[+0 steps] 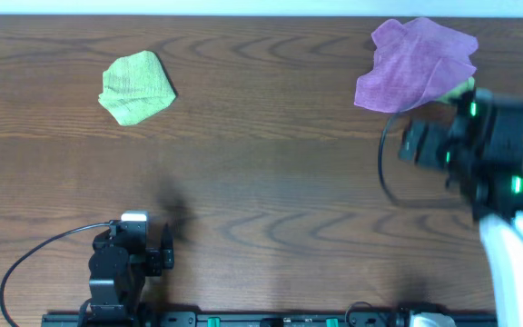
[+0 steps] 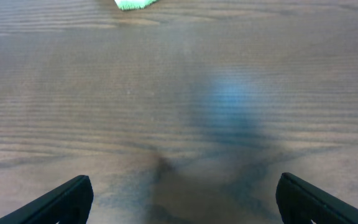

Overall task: Fold the cloth
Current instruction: 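Reach the right gripper to the purple cloth pile and grasp it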

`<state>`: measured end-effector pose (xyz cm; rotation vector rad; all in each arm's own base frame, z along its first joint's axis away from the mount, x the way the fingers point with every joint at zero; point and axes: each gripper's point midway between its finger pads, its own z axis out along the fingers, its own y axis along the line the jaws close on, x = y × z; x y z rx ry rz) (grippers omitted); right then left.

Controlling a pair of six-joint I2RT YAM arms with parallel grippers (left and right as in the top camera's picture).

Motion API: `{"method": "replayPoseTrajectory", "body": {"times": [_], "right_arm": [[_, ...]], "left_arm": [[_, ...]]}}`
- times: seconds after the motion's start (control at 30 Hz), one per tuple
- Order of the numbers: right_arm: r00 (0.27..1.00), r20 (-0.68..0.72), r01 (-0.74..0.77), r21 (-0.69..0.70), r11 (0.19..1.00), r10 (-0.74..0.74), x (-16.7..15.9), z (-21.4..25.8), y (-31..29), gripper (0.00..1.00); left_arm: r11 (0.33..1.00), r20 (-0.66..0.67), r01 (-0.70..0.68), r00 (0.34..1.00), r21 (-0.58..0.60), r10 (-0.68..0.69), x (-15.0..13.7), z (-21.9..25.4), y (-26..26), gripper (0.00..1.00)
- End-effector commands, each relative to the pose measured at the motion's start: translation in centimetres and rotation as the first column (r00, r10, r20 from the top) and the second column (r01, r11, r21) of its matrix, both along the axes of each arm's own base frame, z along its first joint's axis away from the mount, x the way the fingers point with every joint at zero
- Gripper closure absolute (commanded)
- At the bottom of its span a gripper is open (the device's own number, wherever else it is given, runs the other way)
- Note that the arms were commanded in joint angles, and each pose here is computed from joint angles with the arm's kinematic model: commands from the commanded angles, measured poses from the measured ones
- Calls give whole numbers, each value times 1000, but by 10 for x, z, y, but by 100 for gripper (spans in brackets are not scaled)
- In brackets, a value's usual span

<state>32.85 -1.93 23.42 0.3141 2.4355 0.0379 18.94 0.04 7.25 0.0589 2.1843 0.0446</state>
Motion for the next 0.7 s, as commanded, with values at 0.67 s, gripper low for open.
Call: {"method": "replayPoseTrajectory", "body": {"times": [0.67], "right_arm": [[985,172,50,-150,987,-23,189,-20,-41,1]], "left_arm": [[1000,-16,4,1000,17,-4,-2,-6,1,5]]}}
